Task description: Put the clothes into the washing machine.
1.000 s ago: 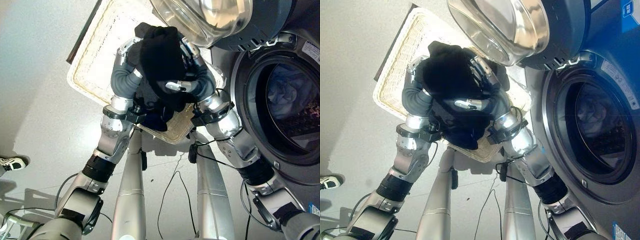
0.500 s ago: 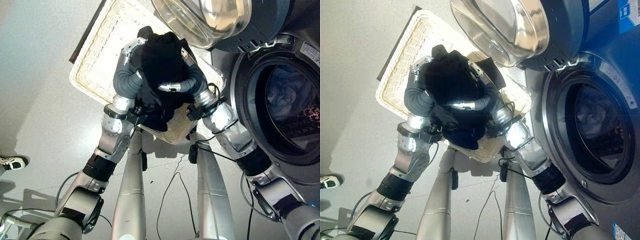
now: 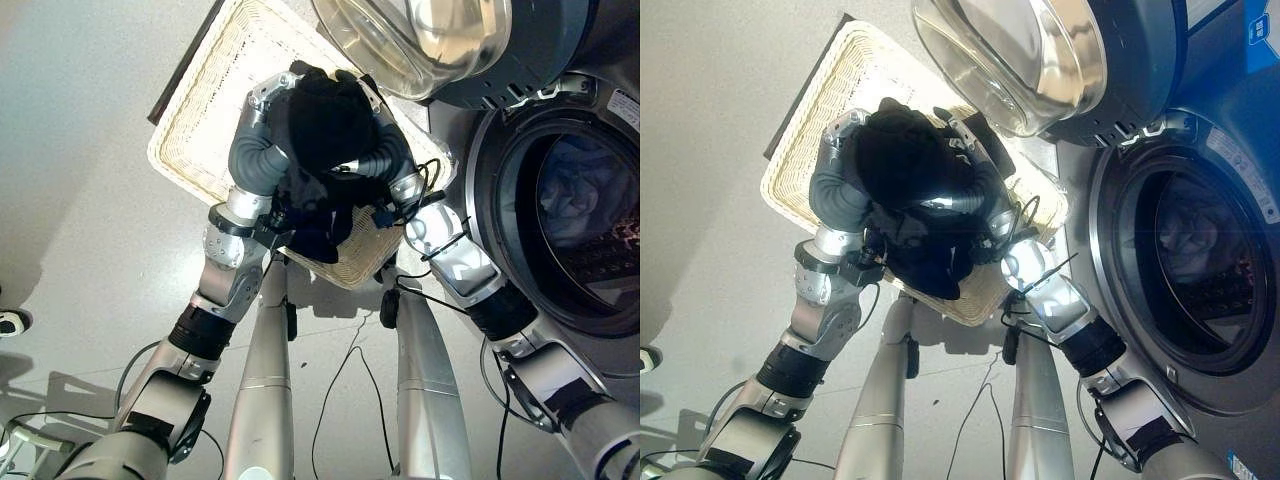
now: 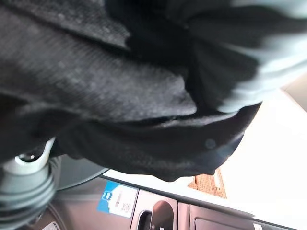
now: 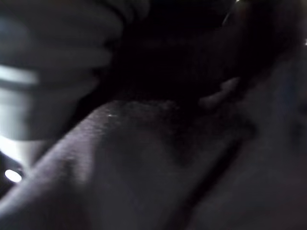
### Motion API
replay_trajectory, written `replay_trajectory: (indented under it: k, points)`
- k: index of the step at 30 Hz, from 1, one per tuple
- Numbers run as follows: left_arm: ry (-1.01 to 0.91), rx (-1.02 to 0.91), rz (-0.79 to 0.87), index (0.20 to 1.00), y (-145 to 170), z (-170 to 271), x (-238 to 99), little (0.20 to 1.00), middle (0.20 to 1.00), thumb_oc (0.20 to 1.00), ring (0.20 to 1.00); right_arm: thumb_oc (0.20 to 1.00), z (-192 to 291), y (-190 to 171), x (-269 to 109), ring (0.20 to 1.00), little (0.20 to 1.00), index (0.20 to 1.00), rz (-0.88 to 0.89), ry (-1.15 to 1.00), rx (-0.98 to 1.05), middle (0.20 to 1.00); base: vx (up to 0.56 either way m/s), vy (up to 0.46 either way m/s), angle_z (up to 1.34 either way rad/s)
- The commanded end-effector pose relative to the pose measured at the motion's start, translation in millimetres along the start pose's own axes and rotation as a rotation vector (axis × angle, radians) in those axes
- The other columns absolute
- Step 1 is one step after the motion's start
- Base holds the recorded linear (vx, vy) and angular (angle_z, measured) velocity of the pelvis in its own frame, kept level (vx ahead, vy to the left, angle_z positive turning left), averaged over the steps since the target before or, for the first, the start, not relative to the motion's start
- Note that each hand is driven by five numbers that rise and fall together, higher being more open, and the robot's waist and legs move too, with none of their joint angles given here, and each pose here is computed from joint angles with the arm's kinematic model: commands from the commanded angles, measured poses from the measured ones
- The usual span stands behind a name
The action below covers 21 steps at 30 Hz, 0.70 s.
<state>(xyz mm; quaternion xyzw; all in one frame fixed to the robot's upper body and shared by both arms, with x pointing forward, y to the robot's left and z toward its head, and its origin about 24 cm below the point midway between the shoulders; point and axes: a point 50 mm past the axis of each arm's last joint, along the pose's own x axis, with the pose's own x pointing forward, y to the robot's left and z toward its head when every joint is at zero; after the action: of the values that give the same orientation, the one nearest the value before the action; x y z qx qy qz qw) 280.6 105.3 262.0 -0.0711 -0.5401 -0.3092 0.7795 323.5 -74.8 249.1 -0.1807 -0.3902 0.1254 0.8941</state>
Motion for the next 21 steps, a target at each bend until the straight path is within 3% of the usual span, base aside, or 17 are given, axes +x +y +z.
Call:
replay_trajectory:
  k: [1,7,9,21]
  points:
    - [-0.457,-0.063,-0.180,0.200,-27,59,36,0.200,0.200,0.200,0.200,1.000,-22,-16,-1,1.000,1.000,1.000,-0.121,0.137,-0.187,1.000,0.00,0.000,0.00]
    - [-0.487,-0.081,-0.195,0.200,-27,64,35,0.200,0.200,0.200,0.200,1.000,-25,-14,1,1.000,1.000,1.000,-0.083,0.164,-0.243,1.000,0.00,0.000,0.00]
    - [-0.489,-0.084,-0.202,0.200,-28,64,36,0.200,0.200,0.200,0.200,0.200,-25,-12,2,0.200,0.200,0.200,-0.066,0.165,-0.236,0.200,0.00,0.000,0.00]
    - [-0.496,-0.099,-0.235,0.200,-30,64,36,0.200,0.200,0.200,0.200,0.200,-28,-2,2,0.200,0.200,0.200,0.015,0.204,-0.168,0.200,0.00,0.000,0.00]
